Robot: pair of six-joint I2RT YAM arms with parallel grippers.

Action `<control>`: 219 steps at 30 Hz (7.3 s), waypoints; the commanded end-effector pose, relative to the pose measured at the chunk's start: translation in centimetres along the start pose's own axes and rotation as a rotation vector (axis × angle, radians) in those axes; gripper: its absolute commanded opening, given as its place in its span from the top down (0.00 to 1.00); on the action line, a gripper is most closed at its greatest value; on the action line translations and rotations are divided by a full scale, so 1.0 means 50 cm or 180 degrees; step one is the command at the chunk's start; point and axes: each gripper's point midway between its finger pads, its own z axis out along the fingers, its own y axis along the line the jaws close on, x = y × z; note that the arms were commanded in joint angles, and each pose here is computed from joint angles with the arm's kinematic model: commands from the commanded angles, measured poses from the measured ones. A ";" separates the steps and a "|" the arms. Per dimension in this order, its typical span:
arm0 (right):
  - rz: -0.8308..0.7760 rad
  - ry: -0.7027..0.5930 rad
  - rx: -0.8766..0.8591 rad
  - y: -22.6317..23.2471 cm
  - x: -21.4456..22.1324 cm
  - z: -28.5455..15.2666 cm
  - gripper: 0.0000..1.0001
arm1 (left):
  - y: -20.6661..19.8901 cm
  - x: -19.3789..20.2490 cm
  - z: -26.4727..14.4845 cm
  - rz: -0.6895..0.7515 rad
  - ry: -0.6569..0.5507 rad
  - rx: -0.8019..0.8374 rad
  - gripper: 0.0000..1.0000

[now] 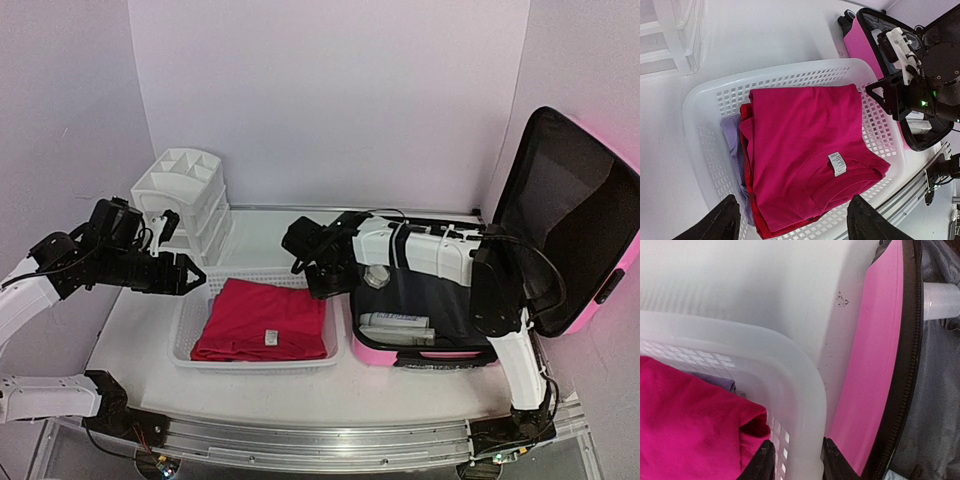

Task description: Open, take out, and arrange the luggage

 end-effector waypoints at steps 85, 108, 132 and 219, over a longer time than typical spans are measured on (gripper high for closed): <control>0.0530 -0.0513 -0.3272 0.512 -0.016 -0.273 0.03 | 0.219 -0.329 -0.066 -0.0905 -0.0902 -0.1657 0.02; -0.0279 -0.1480 -0.1321 -0.025 0.059 -0.364 0.02 | 0.332 -0.457 0.042 -0.2785 -0.1453 -0.1925 0.25; -0.0490 -0.1509 -0.0626 -0.098 0.071 -0.329 0.02 | 0.279 -0.376 0.140 -0.2365 -0.0493 -0.1401 0.77; 0.0769 0.0113 -0.3996 -0.071 -0.332 -0.152 0.15 | -0.086 -0.502 0.160 0.2439 -0.0964 0.2117 1.00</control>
